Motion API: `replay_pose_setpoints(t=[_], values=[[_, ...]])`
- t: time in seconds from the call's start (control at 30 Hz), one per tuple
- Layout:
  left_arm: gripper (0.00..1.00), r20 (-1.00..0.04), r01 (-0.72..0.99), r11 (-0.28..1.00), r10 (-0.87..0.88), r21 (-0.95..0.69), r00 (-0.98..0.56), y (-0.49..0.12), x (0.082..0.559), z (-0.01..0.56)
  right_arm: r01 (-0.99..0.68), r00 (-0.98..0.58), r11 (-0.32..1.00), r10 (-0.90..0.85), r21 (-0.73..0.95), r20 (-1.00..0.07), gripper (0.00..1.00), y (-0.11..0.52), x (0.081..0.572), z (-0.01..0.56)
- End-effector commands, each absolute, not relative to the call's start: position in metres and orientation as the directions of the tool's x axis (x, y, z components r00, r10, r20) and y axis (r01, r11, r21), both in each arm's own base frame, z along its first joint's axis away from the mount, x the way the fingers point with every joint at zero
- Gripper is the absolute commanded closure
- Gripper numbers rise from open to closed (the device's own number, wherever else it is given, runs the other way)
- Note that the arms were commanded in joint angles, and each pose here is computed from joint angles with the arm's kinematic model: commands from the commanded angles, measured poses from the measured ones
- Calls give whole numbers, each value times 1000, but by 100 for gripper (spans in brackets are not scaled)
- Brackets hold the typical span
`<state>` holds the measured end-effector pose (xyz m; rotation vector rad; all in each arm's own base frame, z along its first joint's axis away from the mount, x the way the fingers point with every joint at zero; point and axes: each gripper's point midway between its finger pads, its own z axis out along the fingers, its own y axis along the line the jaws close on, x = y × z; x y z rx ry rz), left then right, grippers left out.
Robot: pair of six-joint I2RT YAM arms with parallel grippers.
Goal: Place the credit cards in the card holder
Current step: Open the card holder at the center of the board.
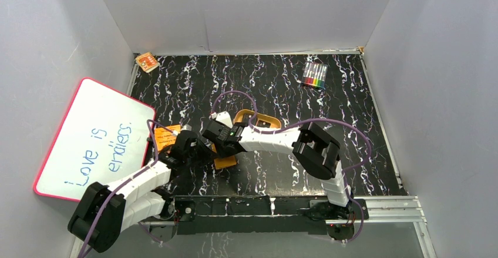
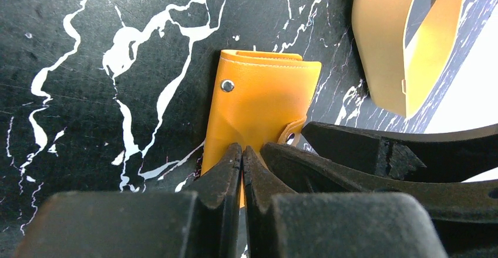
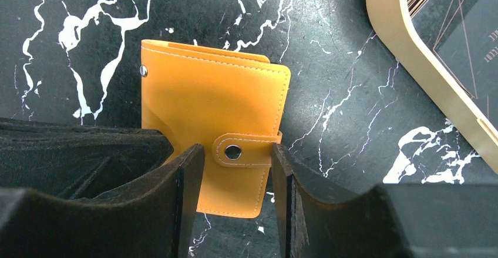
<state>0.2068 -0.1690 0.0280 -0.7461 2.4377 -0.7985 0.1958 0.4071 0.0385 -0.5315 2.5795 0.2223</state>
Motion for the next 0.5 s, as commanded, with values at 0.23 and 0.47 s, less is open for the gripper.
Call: replay_pose_setpoints(t=[0.23, 0.47], values=[[99, -247, -375, 695, -620, -614, -744, -160, 198, 17, -399, -792, 916, -364, -35, -489, 49, 394, 199, 33], [100, -242, -388, 701, -620, -598, -746, -159, 196, 12, -393, -795, 920, -348, -16, -497, 58, 392, 197, 42]])
